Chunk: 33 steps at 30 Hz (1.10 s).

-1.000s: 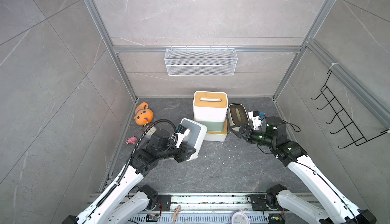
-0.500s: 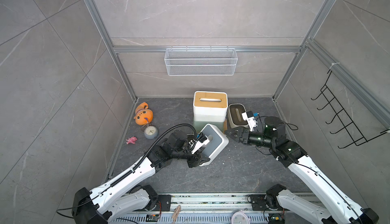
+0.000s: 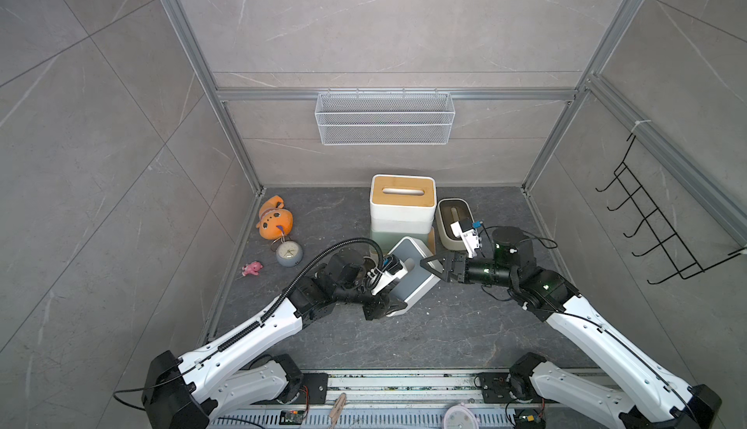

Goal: Stack the tissue boxes
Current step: Place the tissue box at the tissue box.

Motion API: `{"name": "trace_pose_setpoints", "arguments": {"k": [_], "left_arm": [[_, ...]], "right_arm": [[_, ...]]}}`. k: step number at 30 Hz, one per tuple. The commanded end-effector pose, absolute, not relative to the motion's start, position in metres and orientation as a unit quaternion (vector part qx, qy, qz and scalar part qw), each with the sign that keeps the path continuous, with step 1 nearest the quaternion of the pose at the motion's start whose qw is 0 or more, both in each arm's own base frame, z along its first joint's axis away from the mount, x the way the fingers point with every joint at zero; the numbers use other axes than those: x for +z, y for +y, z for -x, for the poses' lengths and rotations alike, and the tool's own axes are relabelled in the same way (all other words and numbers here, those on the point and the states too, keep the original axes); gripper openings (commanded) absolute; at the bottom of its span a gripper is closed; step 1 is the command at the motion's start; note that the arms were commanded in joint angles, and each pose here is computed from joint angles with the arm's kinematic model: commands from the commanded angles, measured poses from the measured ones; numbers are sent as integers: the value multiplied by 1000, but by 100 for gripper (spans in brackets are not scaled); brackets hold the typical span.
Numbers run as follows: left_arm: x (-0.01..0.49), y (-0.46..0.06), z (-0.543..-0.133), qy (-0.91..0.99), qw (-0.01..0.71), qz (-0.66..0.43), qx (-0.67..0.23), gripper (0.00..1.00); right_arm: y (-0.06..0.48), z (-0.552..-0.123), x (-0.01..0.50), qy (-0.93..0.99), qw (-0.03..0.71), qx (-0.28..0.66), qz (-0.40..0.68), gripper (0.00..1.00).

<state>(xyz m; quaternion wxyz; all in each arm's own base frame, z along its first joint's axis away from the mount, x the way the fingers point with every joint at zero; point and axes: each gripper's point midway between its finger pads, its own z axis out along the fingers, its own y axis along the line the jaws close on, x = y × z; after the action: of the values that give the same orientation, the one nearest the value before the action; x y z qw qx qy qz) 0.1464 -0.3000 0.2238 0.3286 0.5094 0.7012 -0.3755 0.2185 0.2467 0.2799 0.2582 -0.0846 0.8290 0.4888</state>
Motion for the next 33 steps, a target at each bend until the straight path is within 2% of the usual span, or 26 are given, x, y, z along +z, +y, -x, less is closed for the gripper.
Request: {"name": "trace_pose_setpoints", "arguments": {"k": [1,5,23,33], "left_arm": [[251,-311,-151,650,389,-533,-377,22],[242,-310,-153,656,387,-535,-366,22],[221,-306,-153,669,372,-539,-352,22],[219,-306,-151,669,365,-541,-355,22]], "right_arm": [[252,-216,274,835,250,480,97,100],[257,-212,275,836,244,481,102,100],[247,-203,270,850,243,458,94,78],[243,-200,271,852,248,452,95,73]]}}
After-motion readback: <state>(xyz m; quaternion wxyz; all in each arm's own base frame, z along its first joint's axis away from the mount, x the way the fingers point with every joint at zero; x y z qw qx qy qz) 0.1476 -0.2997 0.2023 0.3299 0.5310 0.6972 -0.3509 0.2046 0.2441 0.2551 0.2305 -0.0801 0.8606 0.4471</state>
